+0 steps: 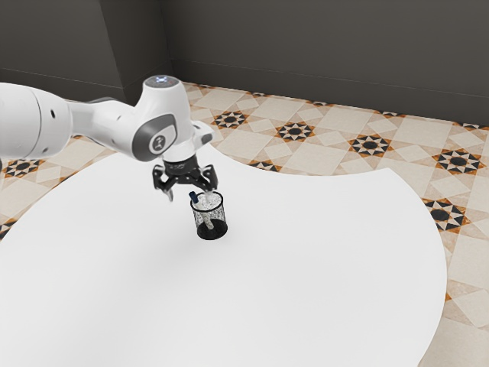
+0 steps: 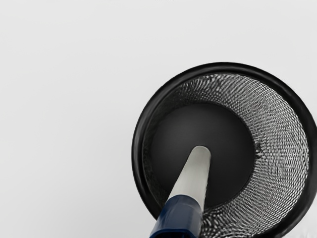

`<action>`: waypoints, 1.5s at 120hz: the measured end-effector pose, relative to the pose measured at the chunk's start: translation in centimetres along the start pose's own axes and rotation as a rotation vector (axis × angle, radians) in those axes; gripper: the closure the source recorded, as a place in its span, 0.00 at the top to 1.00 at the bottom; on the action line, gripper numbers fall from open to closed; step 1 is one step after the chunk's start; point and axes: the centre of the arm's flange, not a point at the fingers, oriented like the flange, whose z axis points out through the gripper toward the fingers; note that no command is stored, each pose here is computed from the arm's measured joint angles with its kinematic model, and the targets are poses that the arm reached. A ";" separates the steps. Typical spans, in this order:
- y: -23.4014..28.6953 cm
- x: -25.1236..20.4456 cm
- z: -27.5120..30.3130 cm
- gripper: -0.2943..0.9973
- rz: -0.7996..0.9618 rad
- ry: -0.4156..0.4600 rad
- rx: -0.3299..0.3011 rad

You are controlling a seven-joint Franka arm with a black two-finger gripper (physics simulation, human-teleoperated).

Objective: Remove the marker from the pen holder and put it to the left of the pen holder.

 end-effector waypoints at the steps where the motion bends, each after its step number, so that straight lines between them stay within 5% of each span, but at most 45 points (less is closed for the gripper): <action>1: 0.0 0.0 0.0 0.77 0.007 0.000 0.000; 60: -1.1 0.6 1.3 0.77 0.327 -0.001 -0.008; 158: -0.5 0.8 2.0 0.76 0.496 0.029 -0.040; 180: -0.6 0.9 1.8 0.56 0.501 0.032 -0.040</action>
